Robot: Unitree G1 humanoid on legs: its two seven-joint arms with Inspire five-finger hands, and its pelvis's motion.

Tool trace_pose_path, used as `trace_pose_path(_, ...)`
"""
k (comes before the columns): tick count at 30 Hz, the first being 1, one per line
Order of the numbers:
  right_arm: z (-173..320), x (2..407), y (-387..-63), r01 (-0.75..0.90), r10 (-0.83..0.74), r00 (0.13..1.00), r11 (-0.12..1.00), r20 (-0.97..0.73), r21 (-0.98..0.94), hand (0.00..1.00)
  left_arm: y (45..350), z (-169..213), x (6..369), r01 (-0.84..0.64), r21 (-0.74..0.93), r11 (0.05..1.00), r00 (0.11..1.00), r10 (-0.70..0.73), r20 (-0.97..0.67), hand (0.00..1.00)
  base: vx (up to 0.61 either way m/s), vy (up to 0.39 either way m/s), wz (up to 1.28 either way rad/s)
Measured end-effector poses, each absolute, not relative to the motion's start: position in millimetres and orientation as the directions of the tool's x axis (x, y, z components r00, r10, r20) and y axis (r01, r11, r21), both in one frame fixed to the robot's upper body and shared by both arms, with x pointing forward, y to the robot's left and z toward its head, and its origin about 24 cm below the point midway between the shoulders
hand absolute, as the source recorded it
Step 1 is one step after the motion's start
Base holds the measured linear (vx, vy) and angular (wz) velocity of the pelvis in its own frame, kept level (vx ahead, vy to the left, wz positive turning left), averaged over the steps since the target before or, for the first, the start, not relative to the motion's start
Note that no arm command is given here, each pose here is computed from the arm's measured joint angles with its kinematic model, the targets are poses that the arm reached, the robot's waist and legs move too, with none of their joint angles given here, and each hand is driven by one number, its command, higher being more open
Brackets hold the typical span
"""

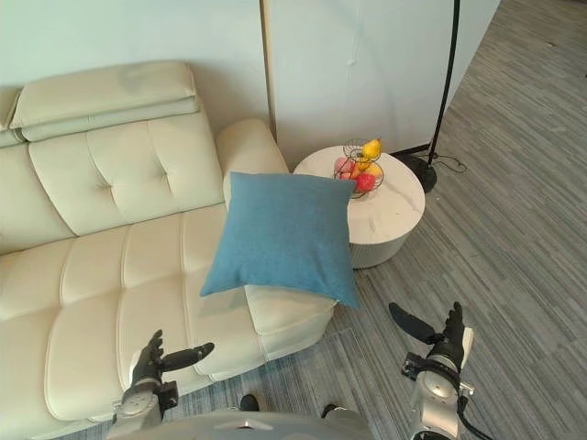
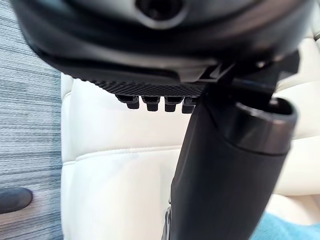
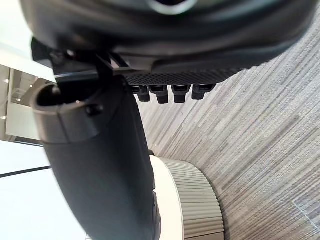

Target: Pick up cushions and gather them together orderly.

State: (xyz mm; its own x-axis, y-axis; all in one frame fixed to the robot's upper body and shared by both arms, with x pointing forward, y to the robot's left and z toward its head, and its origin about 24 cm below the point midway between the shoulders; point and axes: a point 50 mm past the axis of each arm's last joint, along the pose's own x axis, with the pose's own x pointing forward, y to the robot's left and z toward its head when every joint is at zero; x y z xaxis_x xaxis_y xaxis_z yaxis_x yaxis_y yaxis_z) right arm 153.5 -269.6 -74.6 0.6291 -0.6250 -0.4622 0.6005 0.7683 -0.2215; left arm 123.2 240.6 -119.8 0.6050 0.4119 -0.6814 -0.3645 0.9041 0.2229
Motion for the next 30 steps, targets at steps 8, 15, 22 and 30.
trace_pose_path(8,-64,163,-270,0.568,-0.604,0.678,0.792,-0.418,-0.224,1.0,251,-97,143,-0.433,0.183,0.883,0.677,0.453,-0.581,1.0,0.03,0.0,-0.01)
trace_pose_path(15,-51,196,-254,0.455,-0.506,0.781,0.862,-0.365,-0.221,1.0,229,-84,177,-0.348,0.152,0.925,0.767,0.374,-0.521,1.0,0.01,0.0,0.0)
trace_pose_path(22,-40,237,-225,0.333,-0.381,0.865,0.923,-0.327,-0.195,1.0,195,-66,217,-0.22,0.122,0.968,0.861,0.252,-0.441,1.0,-0.04,0.013,0.0)
trace_pose_path(30,-11,284,-196,0.274,-0.302,0.923,0.951,-0.238,-0.144,0.0,177,-27,269,-0.209,0.11,0.972,0.929,0.233,-0.288,0.0,-0.11,0.0,-0.01)
